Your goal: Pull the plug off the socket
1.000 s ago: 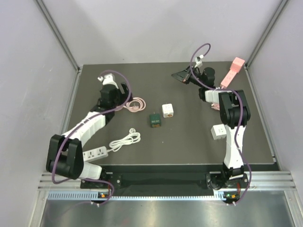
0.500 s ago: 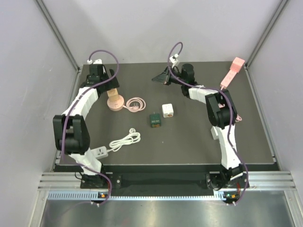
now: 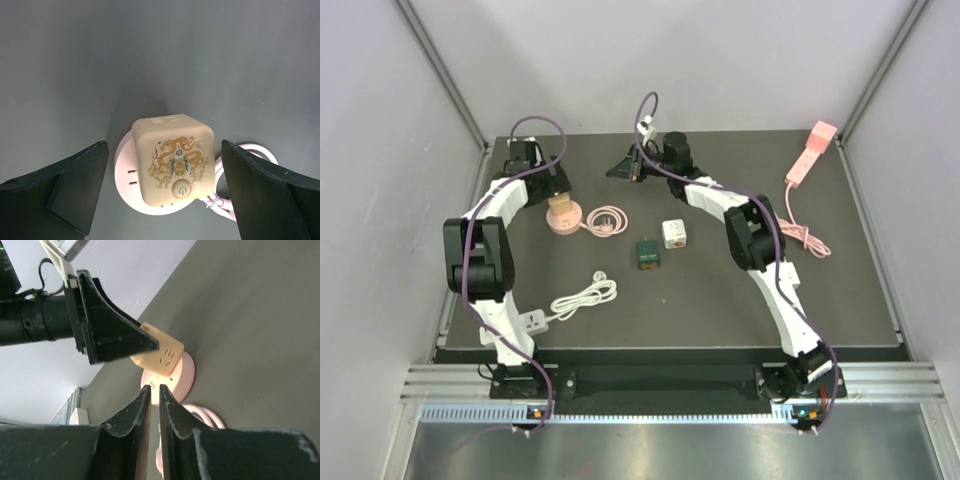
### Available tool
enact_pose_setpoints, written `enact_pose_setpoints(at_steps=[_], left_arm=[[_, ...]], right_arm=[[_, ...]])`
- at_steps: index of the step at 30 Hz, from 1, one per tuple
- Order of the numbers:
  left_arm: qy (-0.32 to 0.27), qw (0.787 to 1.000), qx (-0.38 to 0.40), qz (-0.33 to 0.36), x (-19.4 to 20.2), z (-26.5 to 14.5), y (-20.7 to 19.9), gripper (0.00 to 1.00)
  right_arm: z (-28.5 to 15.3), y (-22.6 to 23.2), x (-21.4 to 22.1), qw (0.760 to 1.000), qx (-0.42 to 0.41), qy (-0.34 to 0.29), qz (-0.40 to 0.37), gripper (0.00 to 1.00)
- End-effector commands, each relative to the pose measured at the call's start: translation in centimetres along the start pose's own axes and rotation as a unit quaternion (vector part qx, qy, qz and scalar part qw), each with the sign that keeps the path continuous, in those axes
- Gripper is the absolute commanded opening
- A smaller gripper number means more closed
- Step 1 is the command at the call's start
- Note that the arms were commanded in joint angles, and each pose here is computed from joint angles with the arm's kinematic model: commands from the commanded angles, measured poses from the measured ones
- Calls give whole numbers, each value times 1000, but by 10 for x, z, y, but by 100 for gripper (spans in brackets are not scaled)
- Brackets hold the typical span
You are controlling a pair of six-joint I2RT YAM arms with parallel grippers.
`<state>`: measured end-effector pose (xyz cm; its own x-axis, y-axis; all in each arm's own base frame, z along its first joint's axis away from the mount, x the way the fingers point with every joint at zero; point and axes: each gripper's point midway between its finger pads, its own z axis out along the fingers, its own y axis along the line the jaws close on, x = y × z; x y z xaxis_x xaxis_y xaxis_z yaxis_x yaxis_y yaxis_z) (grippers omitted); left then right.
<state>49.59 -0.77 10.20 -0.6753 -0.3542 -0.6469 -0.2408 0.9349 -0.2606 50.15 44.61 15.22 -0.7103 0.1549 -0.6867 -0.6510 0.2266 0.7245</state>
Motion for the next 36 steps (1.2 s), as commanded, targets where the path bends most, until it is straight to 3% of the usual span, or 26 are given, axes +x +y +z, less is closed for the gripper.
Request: enact_pose_setpoints(at_steps=[1, 8, 17, 22, 23, 25, 26, 28, 29, 36], left_arm=[[-16, 1000, 19, -10, -14, 0, -11, 98], [-14, 1000, -1, -25, 4, -8, -8, 98], [1, 999, -32, -39, 18, 6, 5, 86], [-5, 999, -28, -27, 13, 2, 3, 64], [-6, 999, -28, -25, 12, 1, 3, 53], [-13, 999, -25, -22, 8, -4, 2, 40], [-13, 999, -23, -20, 9, -5, 1, 28], [-18, 1000, -16, -19, 7, -10, -1, 17], [-20, 1000, -12, -19, 7, -11, -2, 3], [-32, 999, -2, -26, 10, -27, -3, 0]], right_arm=[[22, 9, 5, 1000, -21, 7, -8, 12], [34, 8, 12, 1000, -19, 6, -2, 12], [51, 16, 35, 1000, -21, 19, 2, 11], [67, 22, 52, 999, -30, 29, 11, 12], [70, 27, 57, 999, -36, 30, 17, 11], [74, 29, 63, 999, -36, 33, 23, 10], [78, 31, 70, 998, -35, 37, 24, 8], [82, 30, 79, 998, -21, 45, 31, 5], [86, 33, 85, 998, -15, 46, 30, 2], [104, 32, 108, 998, 22, 54, 25, 0]])
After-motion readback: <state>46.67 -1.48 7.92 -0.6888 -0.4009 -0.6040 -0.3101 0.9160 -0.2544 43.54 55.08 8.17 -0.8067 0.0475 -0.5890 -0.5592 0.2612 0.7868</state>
